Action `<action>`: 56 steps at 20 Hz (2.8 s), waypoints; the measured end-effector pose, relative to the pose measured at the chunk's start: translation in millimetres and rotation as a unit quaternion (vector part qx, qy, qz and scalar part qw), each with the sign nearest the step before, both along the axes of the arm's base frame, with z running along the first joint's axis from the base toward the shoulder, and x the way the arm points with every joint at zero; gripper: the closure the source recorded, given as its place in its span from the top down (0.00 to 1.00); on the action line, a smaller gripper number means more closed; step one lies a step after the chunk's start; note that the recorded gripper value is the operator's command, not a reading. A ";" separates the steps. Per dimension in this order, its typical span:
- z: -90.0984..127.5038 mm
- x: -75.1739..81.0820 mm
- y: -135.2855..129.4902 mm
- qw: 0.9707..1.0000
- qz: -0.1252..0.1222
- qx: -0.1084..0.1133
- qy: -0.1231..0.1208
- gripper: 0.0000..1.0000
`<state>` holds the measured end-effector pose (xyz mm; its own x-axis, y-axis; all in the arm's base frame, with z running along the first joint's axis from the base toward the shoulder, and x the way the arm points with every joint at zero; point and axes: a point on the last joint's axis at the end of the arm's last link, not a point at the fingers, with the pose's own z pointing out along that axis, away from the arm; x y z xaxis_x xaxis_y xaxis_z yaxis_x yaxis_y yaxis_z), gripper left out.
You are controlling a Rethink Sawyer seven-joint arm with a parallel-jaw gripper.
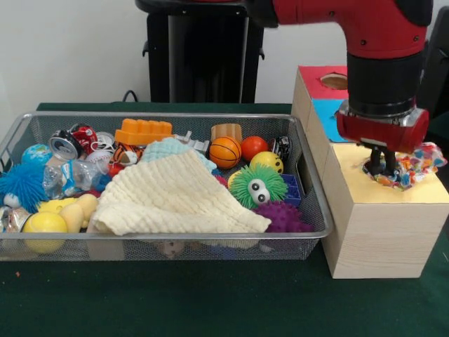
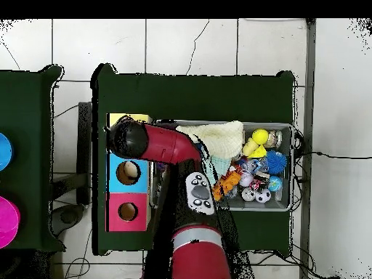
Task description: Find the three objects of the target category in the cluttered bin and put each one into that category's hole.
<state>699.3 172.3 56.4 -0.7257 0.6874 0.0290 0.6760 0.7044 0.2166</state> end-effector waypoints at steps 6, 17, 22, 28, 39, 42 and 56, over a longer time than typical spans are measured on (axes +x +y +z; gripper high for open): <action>-31.7 1.4 -5.6 0.998 -0.029 0.048 -0.008 0.00; -33.1 -22.3 40.4 0.996 0.059 -0.063 -0.034 0.00; -15.7 -38.2 62.8 0.981 0.112 -0.150 -0.060 0.00; 15.3 -51.8 59.1 0.968 0.131 -0.207 -0.056 0.00; 53.2 -52.0 31.0 0.971 0.107 -0.211 -0.005 0.00; 60.2 -48.8 23.2 0.973 0.099 -0.208 0.002 0.00; 111.0 -7.2 -5.2 0.976 0.075 -0.202 -0.010 0.00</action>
<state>692.1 167.2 167.4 -0.8169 0.5255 -0.2378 0.5568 0.8260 -0.0877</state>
